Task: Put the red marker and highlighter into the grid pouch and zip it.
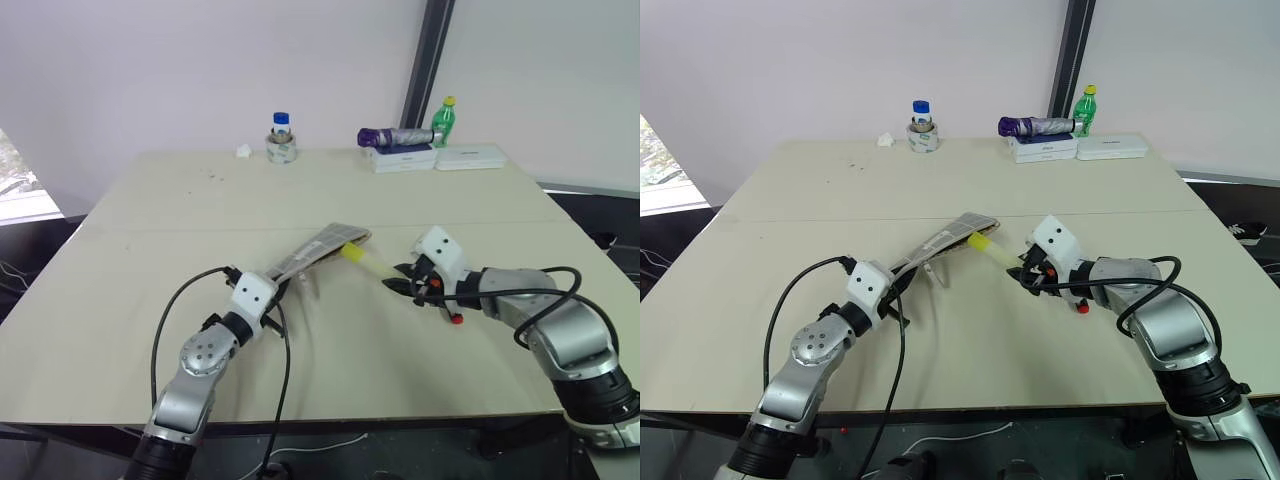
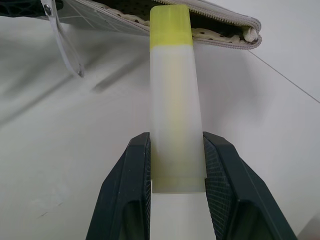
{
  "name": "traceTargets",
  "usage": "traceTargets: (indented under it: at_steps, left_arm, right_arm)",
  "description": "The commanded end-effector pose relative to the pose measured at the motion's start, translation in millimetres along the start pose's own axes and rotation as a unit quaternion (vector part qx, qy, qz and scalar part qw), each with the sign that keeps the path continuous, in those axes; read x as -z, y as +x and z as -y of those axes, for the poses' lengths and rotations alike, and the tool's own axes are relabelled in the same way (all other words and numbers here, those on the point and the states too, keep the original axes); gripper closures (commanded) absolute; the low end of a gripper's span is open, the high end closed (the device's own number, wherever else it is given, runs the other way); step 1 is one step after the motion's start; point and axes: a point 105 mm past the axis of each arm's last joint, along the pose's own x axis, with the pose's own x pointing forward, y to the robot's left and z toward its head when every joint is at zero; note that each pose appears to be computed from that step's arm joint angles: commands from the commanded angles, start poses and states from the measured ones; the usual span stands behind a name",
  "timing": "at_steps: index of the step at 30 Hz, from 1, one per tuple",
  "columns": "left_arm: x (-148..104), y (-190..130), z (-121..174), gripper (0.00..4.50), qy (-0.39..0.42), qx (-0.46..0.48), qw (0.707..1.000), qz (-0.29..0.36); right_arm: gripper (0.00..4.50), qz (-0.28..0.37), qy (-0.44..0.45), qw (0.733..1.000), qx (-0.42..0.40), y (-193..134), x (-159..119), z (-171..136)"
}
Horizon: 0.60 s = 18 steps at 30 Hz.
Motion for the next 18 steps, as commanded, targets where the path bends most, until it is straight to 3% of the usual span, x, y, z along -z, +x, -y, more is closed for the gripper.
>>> traceTargets:
  at_steps: [1,9,18]
  left_arm:
    - [-17,-3,5,4.50,0.025,0.021,0.999,0.033]
    - [-13,-14,27,4.50,0.111,0.132,0.984,0.035]
    - [-13,-24,42,4.50,0.153,0.207,0.965,0.047]
  right_arm:
    - [3.62,0.003,-0.038,0.999,-0.008,-3,-11,-1]
    - [3.62,-0.041,-0.124,0.989,-0.072,-4,-9,-17]
    - [3.62,-0.042,-0.149,0.980,-0.125,6,-12,-34]
